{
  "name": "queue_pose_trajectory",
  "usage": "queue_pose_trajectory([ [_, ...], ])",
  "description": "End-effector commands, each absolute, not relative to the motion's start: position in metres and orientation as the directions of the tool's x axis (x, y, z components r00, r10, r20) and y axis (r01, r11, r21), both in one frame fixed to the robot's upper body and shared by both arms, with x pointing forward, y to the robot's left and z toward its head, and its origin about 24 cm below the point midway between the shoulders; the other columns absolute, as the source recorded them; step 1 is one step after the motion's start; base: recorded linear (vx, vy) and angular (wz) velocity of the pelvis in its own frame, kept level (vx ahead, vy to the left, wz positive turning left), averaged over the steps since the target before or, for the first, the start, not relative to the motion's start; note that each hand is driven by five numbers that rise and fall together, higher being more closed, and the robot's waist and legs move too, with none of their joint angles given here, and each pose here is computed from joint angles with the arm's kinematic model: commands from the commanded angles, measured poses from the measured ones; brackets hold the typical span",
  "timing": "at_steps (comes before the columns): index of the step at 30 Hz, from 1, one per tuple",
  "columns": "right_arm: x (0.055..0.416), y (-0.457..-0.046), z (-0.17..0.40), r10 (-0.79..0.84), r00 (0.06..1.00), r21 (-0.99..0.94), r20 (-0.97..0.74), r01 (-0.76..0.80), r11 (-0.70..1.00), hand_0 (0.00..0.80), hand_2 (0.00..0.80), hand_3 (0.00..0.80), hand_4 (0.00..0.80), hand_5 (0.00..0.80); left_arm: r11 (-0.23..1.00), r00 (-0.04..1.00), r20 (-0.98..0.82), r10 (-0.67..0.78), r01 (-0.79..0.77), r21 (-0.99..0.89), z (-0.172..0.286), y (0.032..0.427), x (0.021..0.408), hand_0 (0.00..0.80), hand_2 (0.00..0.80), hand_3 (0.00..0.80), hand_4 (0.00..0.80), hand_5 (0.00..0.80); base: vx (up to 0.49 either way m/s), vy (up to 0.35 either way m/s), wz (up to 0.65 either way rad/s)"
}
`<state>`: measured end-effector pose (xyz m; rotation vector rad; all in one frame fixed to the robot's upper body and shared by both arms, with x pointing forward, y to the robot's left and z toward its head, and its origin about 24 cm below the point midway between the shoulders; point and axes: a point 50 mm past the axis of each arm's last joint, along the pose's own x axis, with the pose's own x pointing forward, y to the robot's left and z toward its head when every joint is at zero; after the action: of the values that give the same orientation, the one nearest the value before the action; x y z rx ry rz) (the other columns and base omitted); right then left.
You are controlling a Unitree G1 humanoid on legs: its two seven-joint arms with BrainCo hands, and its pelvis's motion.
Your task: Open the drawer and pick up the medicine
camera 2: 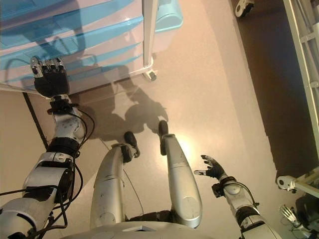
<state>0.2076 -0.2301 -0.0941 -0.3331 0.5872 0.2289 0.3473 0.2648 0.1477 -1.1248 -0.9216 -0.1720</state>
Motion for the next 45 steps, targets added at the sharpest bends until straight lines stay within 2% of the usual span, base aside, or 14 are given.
queue_pose_trajectory([
  [1, 0.187, -0.256, -0.097, 0.086, 0.771, -0.301, -0.631, -0.346, 0.889, 0.000, 0.000, 0.000, 0.000, 0.000, 0.326, -0.435, 0.879, -0.194, 0.817, 0.476, 0.313, 0.182, 0.285, 0.800, 0.800, 0.800, 0.800, 0.800, -0.137, -0.054, 0.13],
  [5, 0.194, -0.251, -0.094, 0.107, 0.775, -0.304, -0.622, -0.366, 0.880, 0.000, 0.000, 0.000, 0.000, 0.000, 0.209, -0.404, 0.903, -0.145, 0.880, 0.427, 0.284, 0.179, 0.286, 0.800, 0.800, 0.800, 0.800, 0.800, -0.083, -0.107, 0.16],
  [8, 0.195, -0.244, -0.096, 0.114, 0.774, -0.298, -0.623, -0.370, 0.880, 0.000, 0.000, 0.000, 0.000, 0.000, 0.163, -0.277, 0.957, -0.085, 0.944, 0.288, 0.244, 0.187, 0.289, 0.800, 0.800, 0.800, 0.800, 0.800, -0.068, -0.181, 0.26],
  [10, 0.195, -0.239, -0.097, 0.115, 0.769, -0.303, -0.629, -0.379, 0.875, 0.000, 0.000, 0.000, 0.000, 0.000, 0.141, -0.152, 0.987, -0.055, 0.977, 0.158, 0.205, 0.192, 0.287, 0.800, 0.800, 0.800, 0.800, 0.800, -0.061, -0.220, 0.34],
  [14, 0.193, -0.239, -0.097, 0.078, 0.776, -0.301, -0.626, -0.333, 0.894, 0.000, 0.000, 0.000, 0.000, 0.000, 0.081, 0.196, 0.979, 0.051, 0.976, -0.200, 0.099, 0.202, 0.263, 0.800, 0.800, 0.800, 0.800, 0.800, -0.065, -0.220, 0.51],
  [17, 0.189, -0.249, -0.100, 0.038, 0.766, -0.309, -0.642, -0.303, 0.902, 0.000, 0.000, 0.000, 0.000, 0.000, 0.057, 0.511, 0.856, 0.085, 0.855, -0.516, 0.023, 0.215, 0.235, 0.800, 0.800, 0.800, 0.800, 0.800, -0.058, -0.210, 0.63],
  [20, 0.180, -0.263, -0.104, -0.013, 0.749, -0.314, -0.662, -0.262, 0.913, 0.000, 0.000, 0.000, 0.000, 0.000, 0.039, 0.742, 0.666, 0.080, 0.665, -0.746, -0.036, 0.223, 0.192, 0.800, 0.800, 0.800, 0.800, 0.800, -0.024, -0.167, 1.00],
  [24, 0.174, -0.274, -0.108, -0.070, 0.725, -0.316, -0.685, -0.209, 0.925, 0.000, 0.000, 0.000, 0.000, 0.000, 0.015, 0.920, 0.386, 0.067, 0.386, -0.922, -0.082, 0.222, 0.144, 0.800, 0.800, 0.800, 0.800, 0.800, -0.019, -0.098, 0.50],
  [29, 0.166, -0.287, -0.110, -0.146, 0.697, -0.327, -0.703, -0.134, 0.935, 0.000, 0.000, 0.000, 0.000, 0.000, 0.031, 0.998, 0.062, -0.011, 0.062, -0.998, -0.113, 0.219, 0.100, 0.800, 0.800, 0.800, 0.800, 0.800, -0.027, -0.029, 0.33],
  [34, 0.159, -0.299, -0.110, -0.212, 0.685, -0.342, -0.697, -0.057, 0.938, 0.000, 0.000, 0.000, 0.000, 0.000, 0.105, 0.956, -0.281, -0.081, -0.273, -0.956, -0.134, 0.224, 0.068, 0.800, 0.800, 0.800, 0.800, 0.800, -0.054, 0.033, 0.40],
  [41, 0.151, -0.311, -0.106, -0.256, 0.689, -0.356, -0.678, -0.003, 0.934, 0.000, 0.000, 0.000, 0.000, 0.000, 0.225, 0.913, -0.384, -0.136, -0.349, -0.910, -0.138, 0.230, 0.061, 0.800, 0.800, 0.800, 0.800, 0.800, -0.016, 0.073, 0.11],
  [42, 0.149, -0.311, -0.107, -0.257, 0.689, -0.358, -0.678, -0.004, 0.934, 0.000, 0.000, 0.000, 0.000, 0.000, 0.248, 0.909, -0.394, -0.136, -0.354, -0.902, -0.138, 0.230, 0.063, 0.442, 0.442, 0.442, 0.442, 0.442, 0.022, 0.074, 0.04],
  [43, 0.147, -0.311, -0.108, -0.255, 0.688, -0.360, -0.680, -0.009, 0.933, 0.000, 0.000, 0.000, 0.000, 0.000, 0.269, 0.903, -0.411, -0.126, -0.368, -0.890, -0.139, 0.230, 0.066, 0.000, 0.000, 0.000, 0.000, 0.000, 0.033, 0.067, 0.02],
  [45, 0.144, -0.310, -0.109, -0.250, 0.688, -0.360, -0.682, -0.018, 0.933, 0.000, 0.000, 0.000, 0.000, 0.000, 0.311, 0.909, -0.399, -0.122, -0.347, -0.885, -0.137, 0.230, 0.073, 0.000, 0.000, 0.000, 0.000, 0.000, 0.042, 0.067, -0.01],
])
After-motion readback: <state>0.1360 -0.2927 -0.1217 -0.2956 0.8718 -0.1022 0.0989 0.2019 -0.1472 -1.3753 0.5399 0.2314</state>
